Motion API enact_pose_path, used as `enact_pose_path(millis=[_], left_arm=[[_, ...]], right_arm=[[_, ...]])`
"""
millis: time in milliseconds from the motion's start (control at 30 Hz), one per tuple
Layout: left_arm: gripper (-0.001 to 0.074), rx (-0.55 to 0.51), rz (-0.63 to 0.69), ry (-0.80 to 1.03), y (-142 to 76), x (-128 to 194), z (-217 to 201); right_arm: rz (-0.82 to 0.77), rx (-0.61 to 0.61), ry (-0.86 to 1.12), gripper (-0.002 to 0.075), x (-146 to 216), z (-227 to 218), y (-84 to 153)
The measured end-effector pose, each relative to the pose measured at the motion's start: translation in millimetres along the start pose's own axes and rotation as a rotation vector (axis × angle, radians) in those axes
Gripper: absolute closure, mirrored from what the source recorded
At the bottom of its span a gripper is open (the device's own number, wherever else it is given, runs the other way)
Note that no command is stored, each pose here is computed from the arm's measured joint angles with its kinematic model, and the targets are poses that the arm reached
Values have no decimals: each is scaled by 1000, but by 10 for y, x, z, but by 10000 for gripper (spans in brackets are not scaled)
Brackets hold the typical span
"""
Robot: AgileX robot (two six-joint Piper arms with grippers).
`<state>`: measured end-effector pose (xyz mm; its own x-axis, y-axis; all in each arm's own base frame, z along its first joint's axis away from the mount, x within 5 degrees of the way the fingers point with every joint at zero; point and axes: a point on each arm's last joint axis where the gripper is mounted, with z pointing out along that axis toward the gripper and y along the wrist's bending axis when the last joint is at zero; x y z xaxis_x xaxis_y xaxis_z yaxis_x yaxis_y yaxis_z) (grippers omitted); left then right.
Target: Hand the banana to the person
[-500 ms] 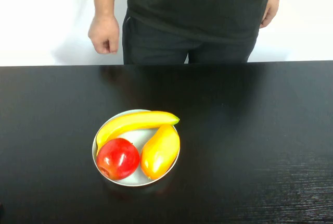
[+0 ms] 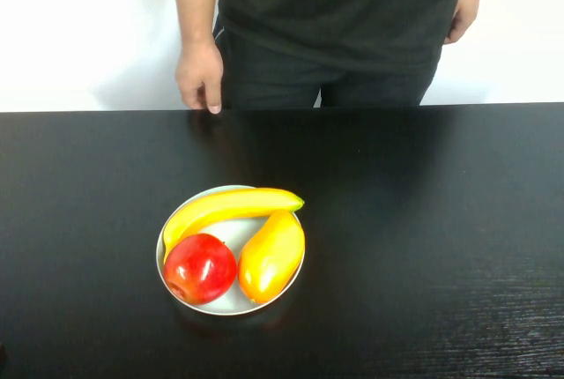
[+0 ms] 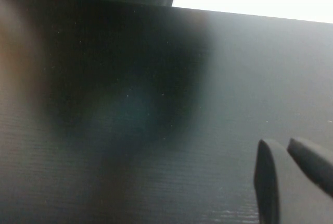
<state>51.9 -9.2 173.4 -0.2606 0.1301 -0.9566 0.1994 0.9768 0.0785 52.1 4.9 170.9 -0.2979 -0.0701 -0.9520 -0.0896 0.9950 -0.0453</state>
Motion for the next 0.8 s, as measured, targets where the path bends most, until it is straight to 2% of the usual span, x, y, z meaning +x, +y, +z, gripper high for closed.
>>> enact_pose_path(millis=[800], left_arm=[[739,-13,18,-14,12,-13,0]], right_arm=[[0,0,0,733,0,0,0]])
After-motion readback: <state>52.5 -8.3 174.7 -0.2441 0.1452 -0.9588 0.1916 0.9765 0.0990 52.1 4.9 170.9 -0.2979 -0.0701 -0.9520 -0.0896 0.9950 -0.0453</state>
